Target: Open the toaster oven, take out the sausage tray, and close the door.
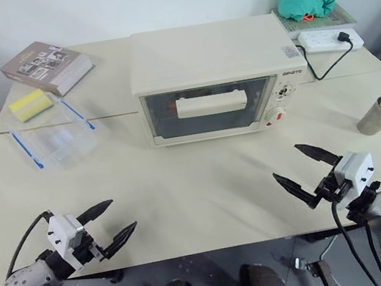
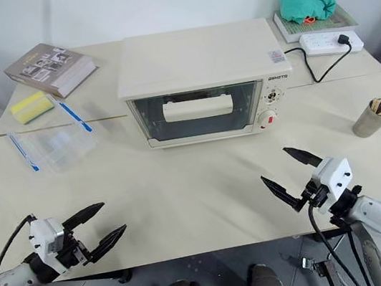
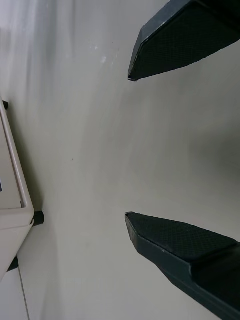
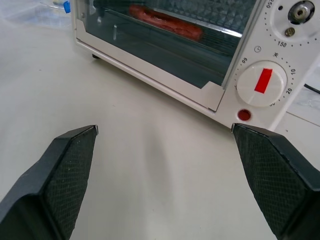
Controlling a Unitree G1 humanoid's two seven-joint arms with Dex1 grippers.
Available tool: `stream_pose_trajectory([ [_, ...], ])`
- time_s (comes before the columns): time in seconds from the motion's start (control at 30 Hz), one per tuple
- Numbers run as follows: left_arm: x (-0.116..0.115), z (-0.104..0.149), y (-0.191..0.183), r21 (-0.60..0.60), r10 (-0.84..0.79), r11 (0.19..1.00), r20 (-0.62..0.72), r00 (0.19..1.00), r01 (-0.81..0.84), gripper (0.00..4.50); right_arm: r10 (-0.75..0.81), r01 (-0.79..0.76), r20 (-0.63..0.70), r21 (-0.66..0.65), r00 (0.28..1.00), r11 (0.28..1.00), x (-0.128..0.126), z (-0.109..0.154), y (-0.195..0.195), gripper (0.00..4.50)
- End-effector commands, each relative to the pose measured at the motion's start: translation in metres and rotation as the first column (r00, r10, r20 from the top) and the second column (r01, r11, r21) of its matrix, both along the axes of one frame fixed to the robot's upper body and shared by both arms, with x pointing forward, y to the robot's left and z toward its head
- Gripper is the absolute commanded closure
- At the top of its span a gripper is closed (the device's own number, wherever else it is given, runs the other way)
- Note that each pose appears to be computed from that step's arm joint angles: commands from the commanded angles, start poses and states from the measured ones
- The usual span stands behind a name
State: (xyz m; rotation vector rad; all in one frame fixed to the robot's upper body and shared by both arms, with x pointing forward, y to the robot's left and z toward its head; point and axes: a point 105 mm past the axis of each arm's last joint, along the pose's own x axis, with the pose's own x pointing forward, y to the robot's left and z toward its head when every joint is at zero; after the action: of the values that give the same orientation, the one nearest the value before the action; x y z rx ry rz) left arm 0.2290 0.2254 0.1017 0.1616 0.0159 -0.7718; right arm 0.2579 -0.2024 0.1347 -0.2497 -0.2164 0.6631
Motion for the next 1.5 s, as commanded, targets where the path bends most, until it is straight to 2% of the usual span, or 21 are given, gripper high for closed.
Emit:
stream_pose_trajectory([
  [0.03, -0.003, 0.008, -0.005, 0.015, -0.021, 1.000, 0.025, 0.999, 0.021, 0.05, 0.037, -0.037, 0.020, -0.002, 0.999, 0.999, -0.002, 0.005, 0.004, 0.00],
  [0.17, -0.001, 0.041, -0.006, -0.216, -0.065, 0.974, 0.034, 0.997, 0.070, 0.05, 0.127, -0.127, 0.008, 0.075, 0.992, 0.989, -0.003, 0.018, 0.019, 0.00],
  [0.27, -0.005, 0.088, -0.008, -0.462, -0.229, 0.855, 0.074, 0.971, 0.237, 0.05, 0.243, -0.242, 0.012, 0.150, 0.970, 0.959, 0.000, 0.045, 0.041, 0.00],
  [0.33, 0.002, 0.102, -0.011, -0.452, -0.252, 0.850, 0.101, 0.963, 0.270, 0.05, 0.284, -0.281, 0.011, 0.180, 0.959, 0.943, 0.006, 0.059, 0.050, 0.00],
  [0.47, 0.005, 0.111, -0.023, -0.409, -0.309, 0.851, 0.114, 0.944, 0.328, 0.05, 0.300, -0.287, -0.024, 0.224, 0.954, 0.931, 0.024, 0.075, 0.060, 0.00],
  [0.6, 0.006, 0.112, -0.028, -0.367, -0.342, 0.858, 0.114, 0.933, 0.360, 0.05, 0.328, -0.306, -0.065, 0.228, 0.942, 0.924, 0.038, 0.084, 0.070, 0.00],
  [0.87, 0.008, 0.110, -0.026, -0.340, -0.333, 0.872, 0.112, 0.936, 0.351, 0.05, 0.328, -0.314, -0.044, 0.194, 0.944, 0.929, 0.055, 0.094, 0.075, 0.00],
  [1.03, 0.007, 0.109, -0.026, -0.339, -0.319, 0.878, 0.112, 0.941, 0.338, 0.05, 0.388, -0.381, -0.009, 0.172, 0.922, 0.908, 0.047, 0.098, 0.081, 0.00],
  [1.13, 0.008, 0.108, -0.024, -0.345, -0.298, 0.882, 0.120, 0.947, 0.322, 0.05, 0.466, -0.466, 0.015, 0.058, 0.885, 0.883, 0.031, 0.093, 0.088, 0.00],
  [1.3, 0.013, 0.109, -0.025, -0.348, -0.294, 0.882, 0.124, 0.948, 0.319, 0.05, 0.515, -0.514, 0.017, -0.041, 0.857, 0.857, 0.017, 0.081, 0.093, 0.00],
  [1.43, 0.030, 0.113, -0.022, -0.339, -0.250, 0.896, 0.151, 0.956, 0.288, 0.05, 0.533, -0.528, 0.012, -0.124, 0.846, 0.840, 0.006, 0.067, 0.093, 0.00],
  [1.5, 0.038, 0.116, -0.022, -0.343, -0.238, 0.896, 0.167, 0.957, 0.283, 0.44, 0.537, -0.528, 0.000, -0.178, 0.844, 0.830, 0.002, 0.056, 0.092, 0.00],
])
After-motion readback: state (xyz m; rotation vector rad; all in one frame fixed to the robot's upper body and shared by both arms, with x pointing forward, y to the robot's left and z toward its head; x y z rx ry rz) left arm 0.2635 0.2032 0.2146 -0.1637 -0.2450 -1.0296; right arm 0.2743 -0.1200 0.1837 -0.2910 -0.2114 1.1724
